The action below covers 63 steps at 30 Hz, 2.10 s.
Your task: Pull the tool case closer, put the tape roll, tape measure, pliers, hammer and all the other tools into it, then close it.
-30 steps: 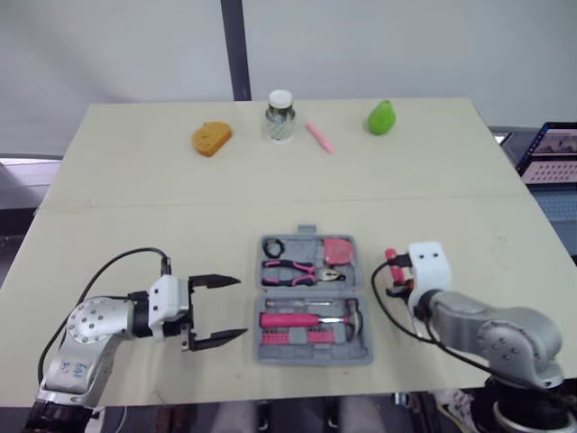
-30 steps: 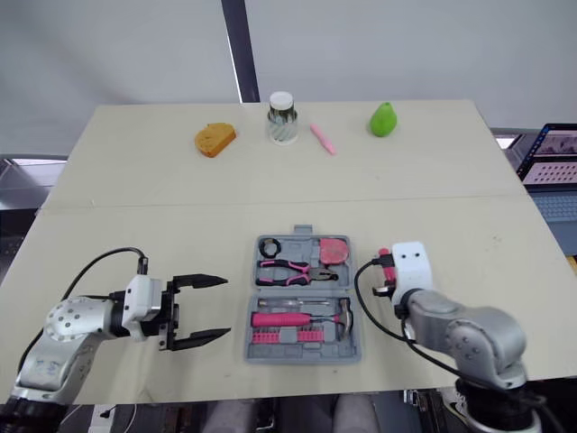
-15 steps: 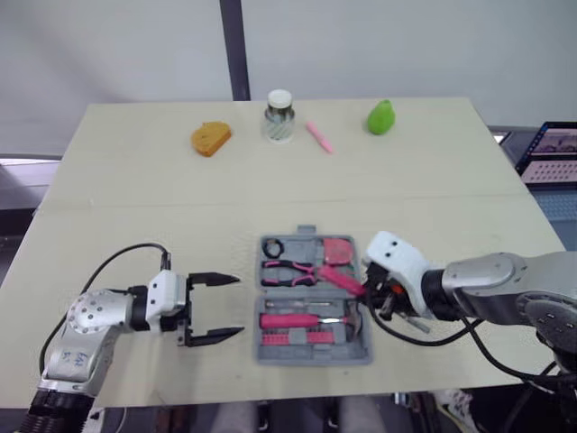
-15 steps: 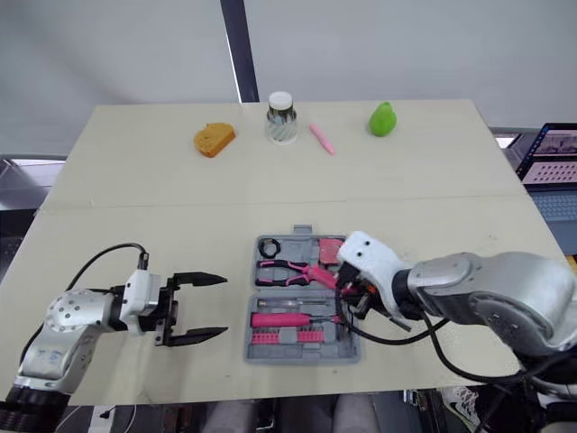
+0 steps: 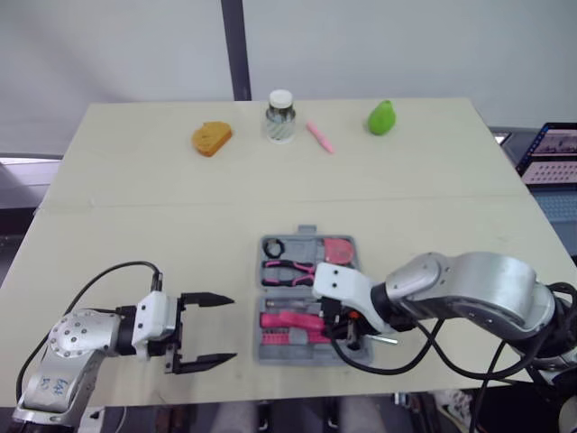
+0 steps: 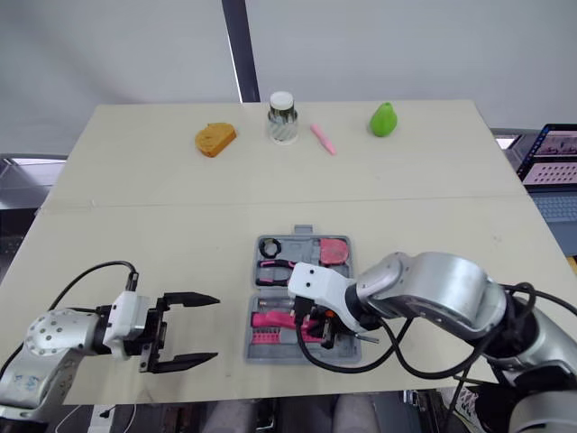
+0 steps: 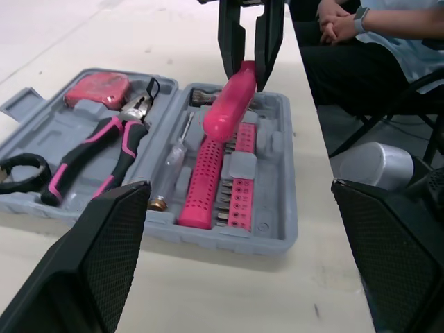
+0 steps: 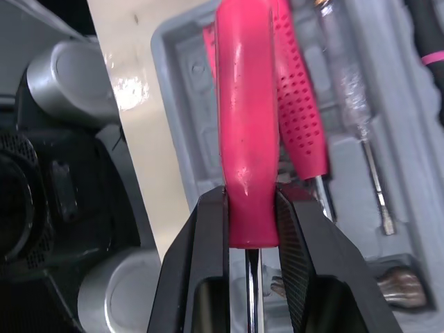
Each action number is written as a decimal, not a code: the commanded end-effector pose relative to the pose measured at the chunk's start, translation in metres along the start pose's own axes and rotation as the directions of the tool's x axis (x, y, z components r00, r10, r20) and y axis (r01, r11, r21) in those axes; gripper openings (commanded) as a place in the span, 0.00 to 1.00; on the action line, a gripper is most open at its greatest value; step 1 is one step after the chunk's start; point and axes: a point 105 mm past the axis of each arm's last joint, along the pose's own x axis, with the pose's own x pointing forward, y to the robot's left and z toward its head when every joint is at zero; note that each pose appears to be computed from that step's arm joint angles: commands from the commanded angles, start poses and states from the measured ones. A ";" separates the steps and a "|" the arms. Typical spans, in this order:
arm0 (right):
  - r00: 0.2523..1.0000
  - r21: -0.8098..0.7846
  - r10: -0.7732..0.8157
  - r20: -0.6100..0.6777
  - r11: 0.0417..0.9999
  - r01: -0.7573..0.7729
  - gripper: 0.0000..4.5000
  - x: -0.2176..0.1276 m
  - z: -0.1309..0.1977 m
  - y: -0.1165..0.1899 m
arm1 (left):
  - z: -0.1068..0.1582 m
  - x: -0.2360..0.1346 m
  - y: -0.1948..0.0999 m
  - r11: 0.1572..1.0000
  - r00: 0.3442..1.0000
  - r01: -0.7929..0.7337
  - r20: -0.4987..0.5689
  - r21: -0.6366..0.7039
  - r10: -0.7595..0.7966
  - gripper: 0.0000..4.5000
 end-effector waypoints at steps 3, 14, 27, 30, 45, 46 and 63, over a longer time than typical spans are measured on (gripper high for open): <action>0.999 -0.081 0.041 -0.019 0.996 -0.043 0.09 0.008 0.006 0.007 | 0.005 -0.007 -0.009 1.000 1.000 0.009 -0.011 0.015 -0.009 1.00; 0.995 -0.120 0.084 -0.061 0.989 -0.090 0.09 0.023 0.009 0.014 | 0.001 -0.015 -0.017 0.999 0.997 0.034 -0.065 0.007 -0.034 1.00; 0.990 -0.111 0.105 -0.094 0.987 -0.115 0.09 0.042 0.012 0.017 | 0.002 -0.015 -0.019 1.000 0.996 0.025 -0.084 0.011 -0.024 1.00; 0.990 -0.109 0.103 -0.099 0.987 -0.114 0.09 0.046 0.013 0.016 | 0.004 -0.014 -0.020 1.000 0.996 0.024 -0.086 0.010 -0.023 1.00; 0.986 -0.117 0.115 -0.117 0.985 -0.129 0.09 0.054 0.015 0.019 | 0.006 -0.015 -0.022 1.000 0.995 0.013 -0.097 0.001 -0.013 1.00; 0.986 -0.118 0.115 -0.117 0.985 -0.129 0.09 0.054 0.015 0.019 | 0.006 -0.014 -0.022 1.000 0.995 0.011 -0.096 0.001 -0.011 1.00; 0.984 -0.137 0.101 -0.148 0.983 -0.121 0.09 0.056 0.017 0.019 | 0.002 -0.012 -0.027 1.000 0.996 0.001 -0.087 -0.004 -0.001 1.00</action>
